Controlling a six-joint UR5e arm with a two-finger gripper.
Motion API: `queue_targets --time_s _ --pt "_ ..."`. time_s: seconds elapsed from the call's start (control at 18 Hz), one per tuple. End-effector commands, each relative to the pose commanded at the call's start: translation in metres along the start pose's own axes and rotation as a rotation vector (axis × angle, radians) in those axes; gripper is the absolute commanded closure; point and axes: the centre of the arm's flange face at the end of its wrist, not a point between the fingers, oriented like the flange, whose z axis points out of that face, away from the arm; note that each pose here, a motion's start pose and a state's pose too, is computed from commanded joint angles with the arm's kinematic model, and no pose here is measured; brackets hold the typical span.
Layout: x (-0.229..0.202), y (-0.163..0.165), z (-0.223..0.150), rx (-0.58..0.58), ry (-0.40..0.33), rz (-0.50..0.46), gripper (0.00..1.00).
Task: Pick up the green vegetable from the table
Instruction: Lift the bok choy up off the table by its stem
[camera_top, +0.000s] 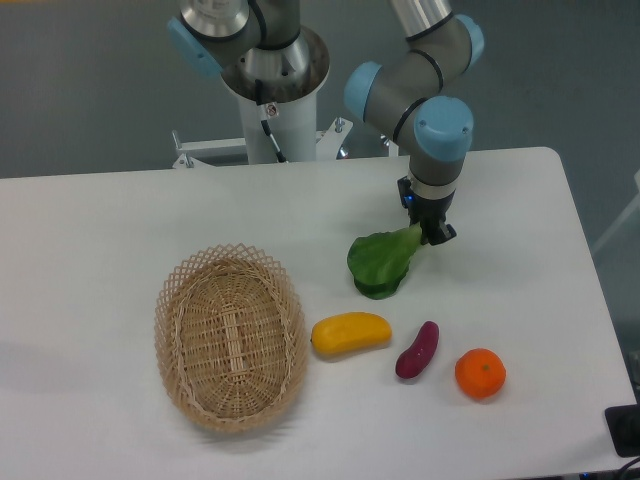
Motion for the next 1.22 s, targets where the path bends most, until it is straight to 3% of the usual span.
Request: queue_targets --time_s 0.44,0.61,1.0,1.22 --pt "-0.022 0.021 -0.072 -0.029 -0.12 -0.024 0.71" --pt "-0.032 0.021 -0.106 0.046 -0.154 -0.029 0.71" --pt "-0.061 0.007 -0.163 0.246 -0.249 -0.317 0.71" --pt "-0.071 0.003 -0.182 0.308 -0.282 -0.363 0.71"
